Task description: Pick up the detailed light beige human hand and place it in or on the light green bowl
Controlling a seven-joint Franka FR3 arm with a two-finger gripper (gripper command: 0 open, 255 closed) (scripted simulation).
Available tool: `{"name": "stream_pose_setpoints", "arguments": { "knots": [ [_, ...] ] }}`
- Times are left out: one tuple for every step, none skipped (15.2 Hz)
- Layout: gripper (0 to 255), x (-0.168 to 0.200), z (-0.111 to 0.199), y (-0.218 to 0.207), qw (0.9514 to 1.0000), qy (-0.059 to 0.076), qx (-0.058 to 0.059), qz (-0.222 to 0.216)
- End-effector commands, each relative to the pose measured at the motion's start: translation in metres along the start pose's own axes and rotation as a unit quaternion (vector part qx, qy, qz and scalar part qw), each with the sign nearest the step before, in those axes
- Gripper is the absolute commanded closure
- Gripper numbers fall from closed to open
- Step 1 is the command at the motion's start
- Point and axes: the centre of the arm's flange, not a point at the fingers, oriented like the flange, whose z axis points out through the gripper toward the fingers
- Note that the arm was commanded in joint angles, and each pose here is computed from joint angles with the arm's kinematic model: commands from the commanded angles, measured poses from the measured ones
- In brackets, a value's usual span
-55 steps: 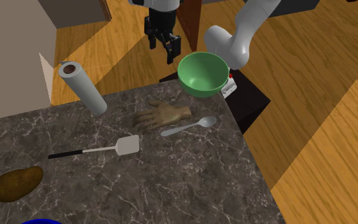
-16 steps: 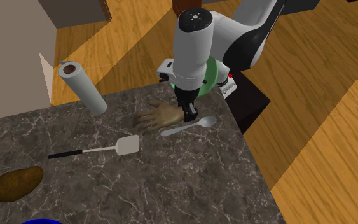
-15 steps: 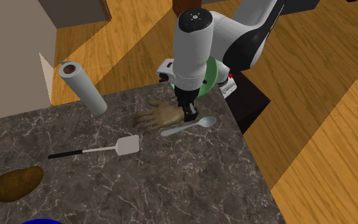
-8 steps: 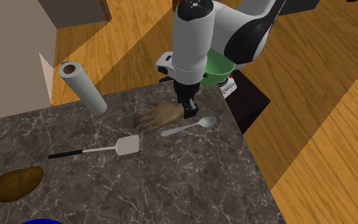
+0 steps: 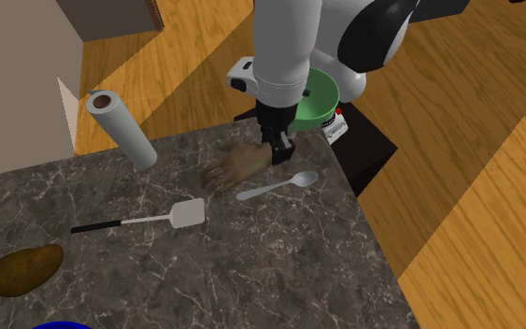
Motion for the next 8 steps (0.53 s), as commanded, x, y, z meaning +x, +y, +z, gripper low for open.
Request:
{"name": "stream_pose_setpoints", "arguments": {
  "knots": [
    [255, 0.001, -0.011, -0.001, 1.0000, 0.000, 0.000, 0.000],
    [255, 0.002, -0.016, -0.001, 1.0000, 0.000, 0.000, 0.000],
    [255, 0.002, -0.021, -0.002, 1.0000, 0.000, 0.000, 0.000],
    [255, 0.002, -0.027, -0.002, 1.0000, 0.000, 0.000, 0.000],
    [255, 0.003, -0.032, -0.002, 1.0000, 0.000, 0.000, 0.000],
    [255, 0.003, -0.037, -0.003, 1.0000, 0.000, 0.000, 0.000],
    [255, 0.003, -0.043, -0.003, 1.0000, 0.000, 0.000, 0.000],
    [255, 0.004, -0.048, -0.003, 1.0000, 0.000, 0.000, 0.000]
  ]
}}
